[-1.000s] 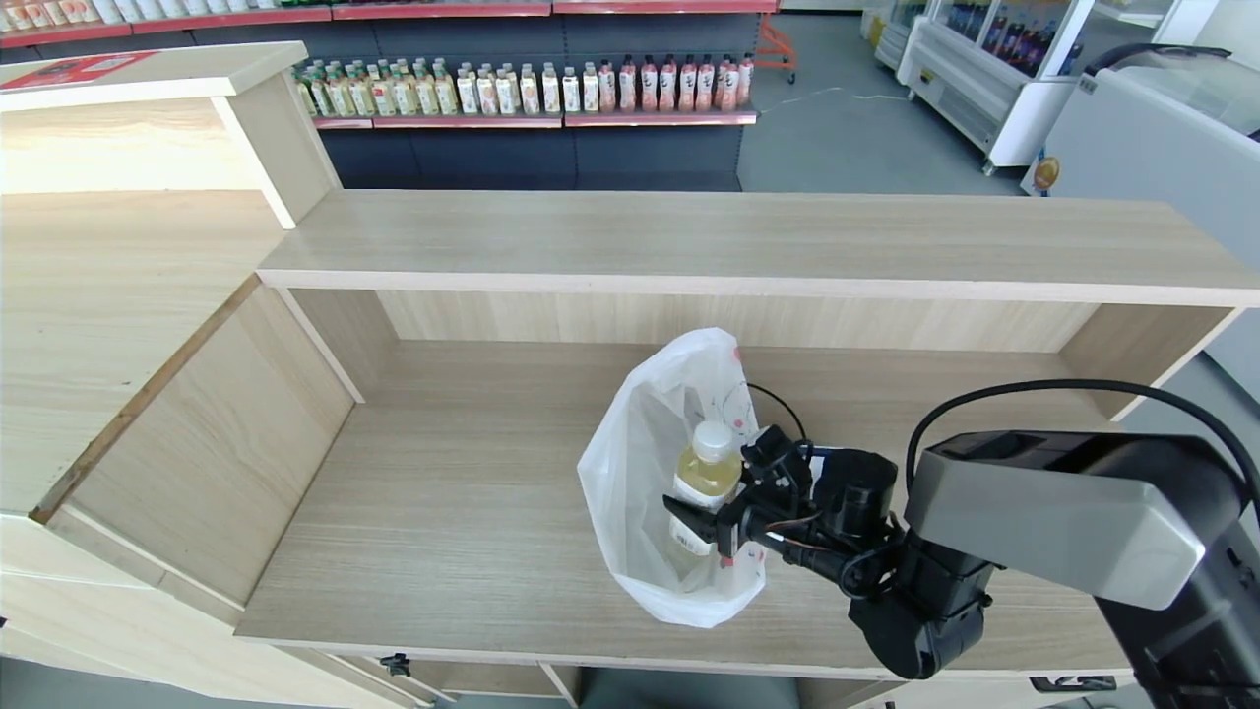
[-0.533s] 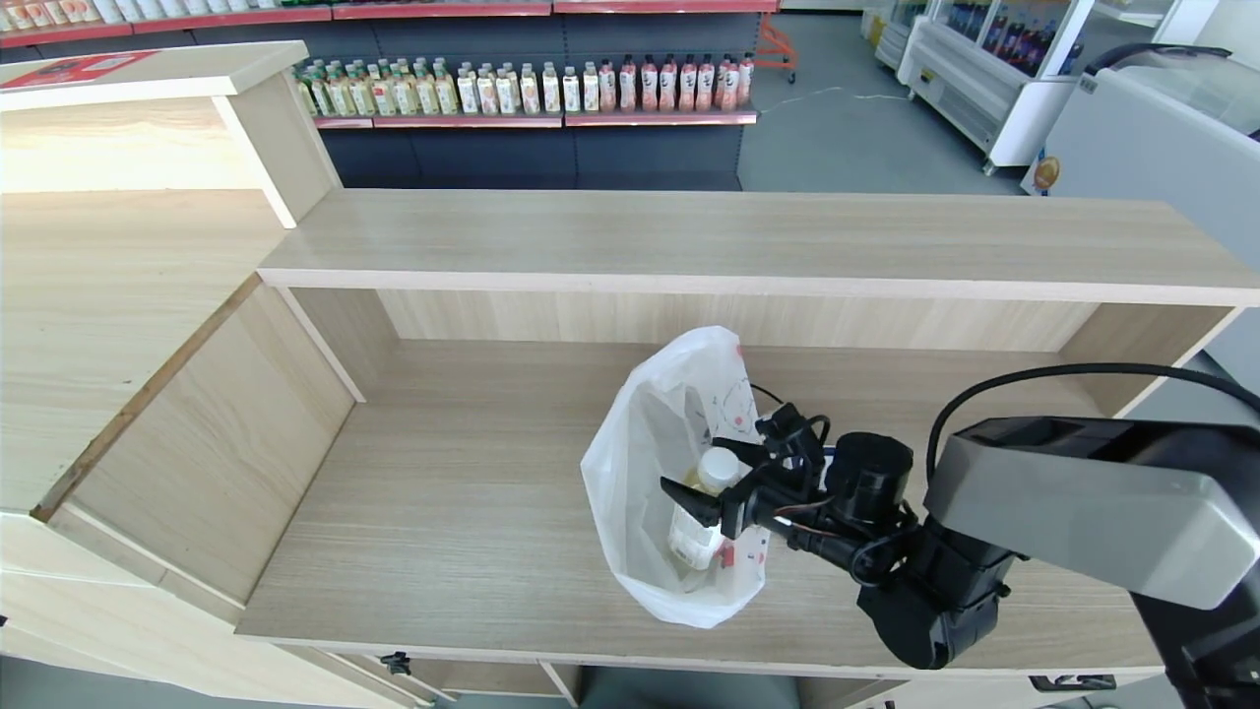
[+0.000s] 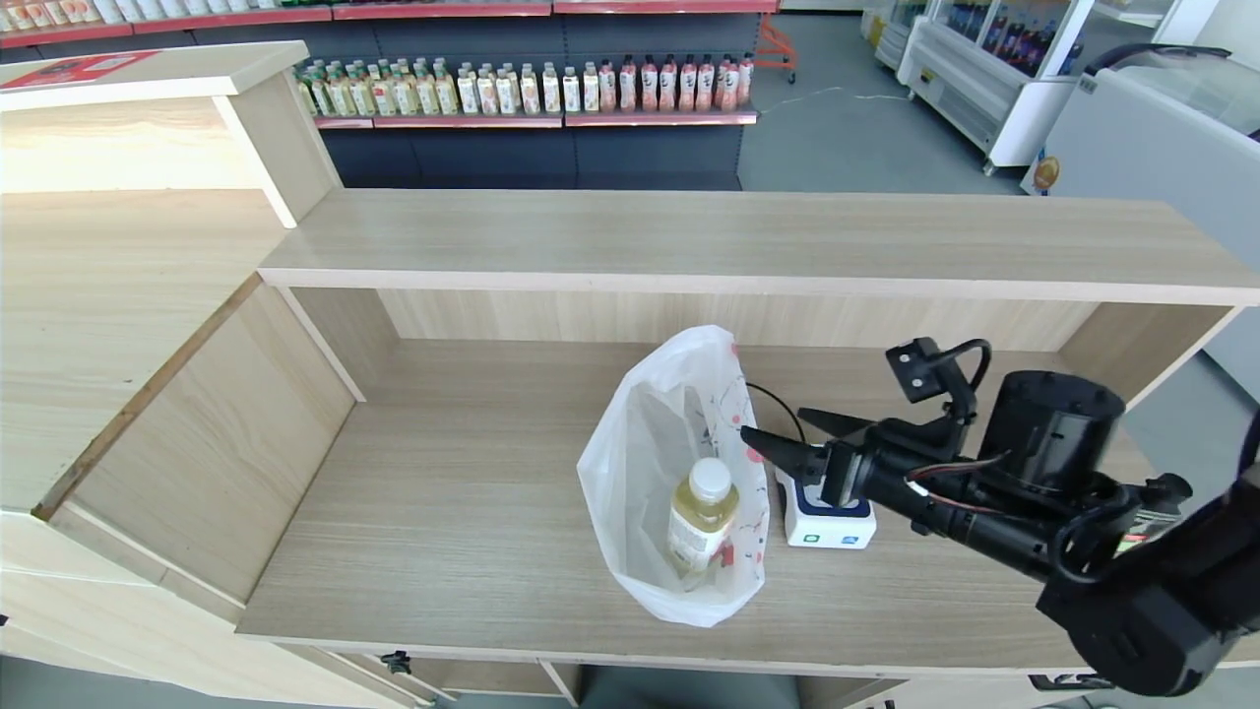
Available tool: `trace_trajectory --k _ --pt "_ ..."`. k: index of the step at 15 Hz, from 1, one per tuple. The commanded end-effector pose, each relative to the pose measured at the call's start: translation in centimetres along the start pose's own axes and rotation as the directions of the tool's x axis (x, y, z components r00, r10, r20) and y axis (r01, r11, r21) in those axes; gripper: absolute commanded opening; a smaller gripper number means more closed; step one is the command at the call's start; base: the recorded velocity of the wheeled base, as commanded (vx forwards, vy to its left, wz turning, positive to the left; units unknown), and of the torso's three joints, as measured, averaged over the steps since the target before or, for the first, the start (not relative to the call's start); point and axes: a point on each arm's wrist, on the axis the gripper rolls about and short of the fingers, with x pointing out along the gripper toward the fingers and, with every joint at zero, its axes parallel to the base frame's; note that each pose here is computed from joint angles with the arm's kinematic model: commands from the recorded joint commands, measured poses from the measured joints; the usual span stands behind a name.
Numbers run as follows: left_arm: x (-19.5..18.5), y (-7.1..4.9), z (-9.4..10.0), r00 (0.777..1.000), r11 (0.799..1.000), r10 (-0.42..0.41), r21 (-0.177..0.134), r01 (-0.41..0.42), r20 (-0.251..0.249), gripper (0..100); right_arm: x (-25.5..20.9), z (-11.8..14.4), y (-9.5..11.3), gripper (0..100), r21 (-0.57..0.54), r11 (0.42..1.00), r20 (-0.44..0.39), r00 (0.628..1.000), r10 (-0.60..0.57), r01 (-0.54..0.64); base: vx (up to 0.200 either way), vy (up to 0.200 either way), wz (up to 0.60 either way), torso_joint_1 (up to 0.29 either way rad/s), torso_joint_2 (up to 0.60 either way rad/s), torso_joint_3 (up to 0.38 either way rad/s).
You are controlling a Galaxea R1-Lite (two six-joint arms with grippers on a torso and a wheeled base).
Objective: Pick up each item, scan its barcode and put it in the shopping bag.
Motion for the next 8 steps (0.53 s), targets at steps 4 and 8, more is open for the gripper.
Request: trace_trajectory --k 4,8 --pt "0.0 0.0 0.0 1.000 1.000 0.000 0.000 0.000 0.000 100 -12.5 2.7 -2.8 100 -0.124 0.912 0.000 0.919 -0.394 0.391 0.000 0.000 0.00 0.000 0.00 0.000" --pt "0.0 0.0 0.0 1.000 1.000 0.000 0.000 0.000 0.000 100 -17.0 1.2 -3.4 100 -0.092 0.820 -0.036 0.821 -0.570 0.565 0.000 0.000 0.00 0.000 0.00 0.000"
